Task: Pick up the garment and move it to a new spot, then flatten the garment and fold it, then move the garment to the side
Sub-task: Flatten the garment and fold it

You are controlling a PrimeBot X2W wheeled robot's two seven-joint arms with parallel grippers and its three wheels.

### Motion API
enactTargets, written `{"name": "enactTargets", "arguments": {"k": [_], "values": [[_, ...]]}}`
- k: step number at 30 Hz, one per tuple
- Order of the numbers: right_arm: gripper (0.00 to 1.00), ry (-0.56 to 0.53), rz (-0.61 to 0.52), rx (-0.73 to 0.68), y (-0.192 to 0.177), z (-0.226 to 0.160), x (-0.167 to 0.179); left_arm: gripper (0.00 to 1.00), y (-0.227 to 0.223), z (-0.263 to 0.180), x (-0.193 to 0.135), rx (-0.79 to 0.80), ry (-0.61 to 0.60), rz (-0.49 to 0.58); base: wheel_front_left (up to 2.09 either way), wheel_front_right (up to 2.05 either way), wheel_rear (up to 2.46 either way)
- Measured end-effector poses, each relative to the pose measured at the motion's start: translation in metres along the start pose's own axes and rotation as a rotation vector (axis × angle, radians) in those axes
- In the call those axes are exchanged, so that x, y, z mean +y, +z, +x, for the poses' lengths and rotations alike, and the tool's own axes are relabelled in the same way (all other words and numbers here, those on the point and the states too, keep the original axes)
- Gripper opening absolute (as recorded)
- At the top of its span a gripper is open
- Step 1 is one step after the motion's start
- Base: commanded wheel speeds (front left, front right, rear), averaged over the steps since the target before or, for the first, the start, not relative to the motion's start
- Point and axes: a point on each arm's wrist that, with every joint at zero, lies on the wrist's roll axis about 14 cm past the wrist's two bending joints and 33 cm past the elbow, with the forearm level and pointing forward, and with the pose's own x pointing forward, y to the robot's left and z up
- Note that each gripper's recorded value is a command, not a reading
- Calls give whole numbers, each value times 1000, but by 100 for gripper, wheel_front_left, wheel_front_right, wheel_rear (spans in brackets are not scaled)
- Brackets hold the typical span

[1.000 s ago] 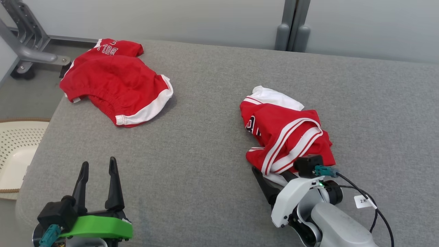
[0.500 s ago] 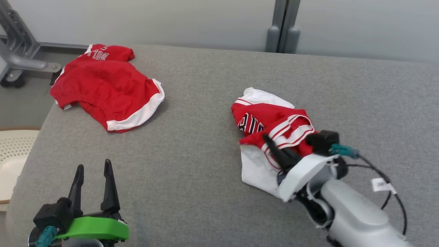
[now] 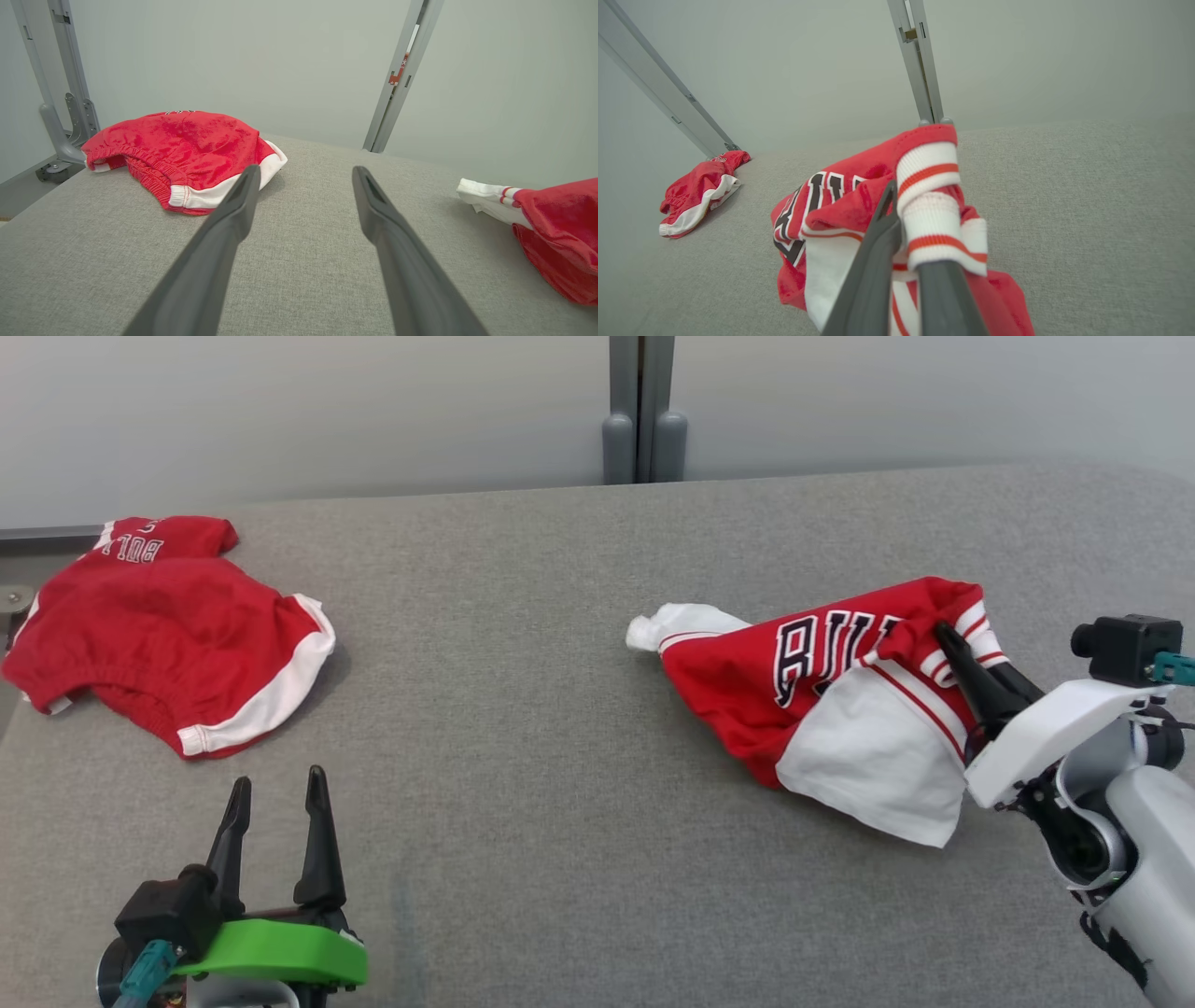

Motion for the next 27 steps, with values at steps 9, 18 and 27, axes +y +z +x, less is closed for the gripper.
{"name": "enactTargets", "arguments": {"k": [9, 18, 27], "values": [[100, -209, -22, 188, -39, -13, -86, 100, -18, 24, -13, 48, -47, 4, 0, 0, 0], [100, -279, -108, 18, -16, -9, -104, 100, -21, 20, -8, 61, -31, 4, 0, 0, 0], [100, -305, -81, 0, -39, -46, -83, 100, -4, 9, -22, 11, -68, -21, 0, 0, 0]]}}
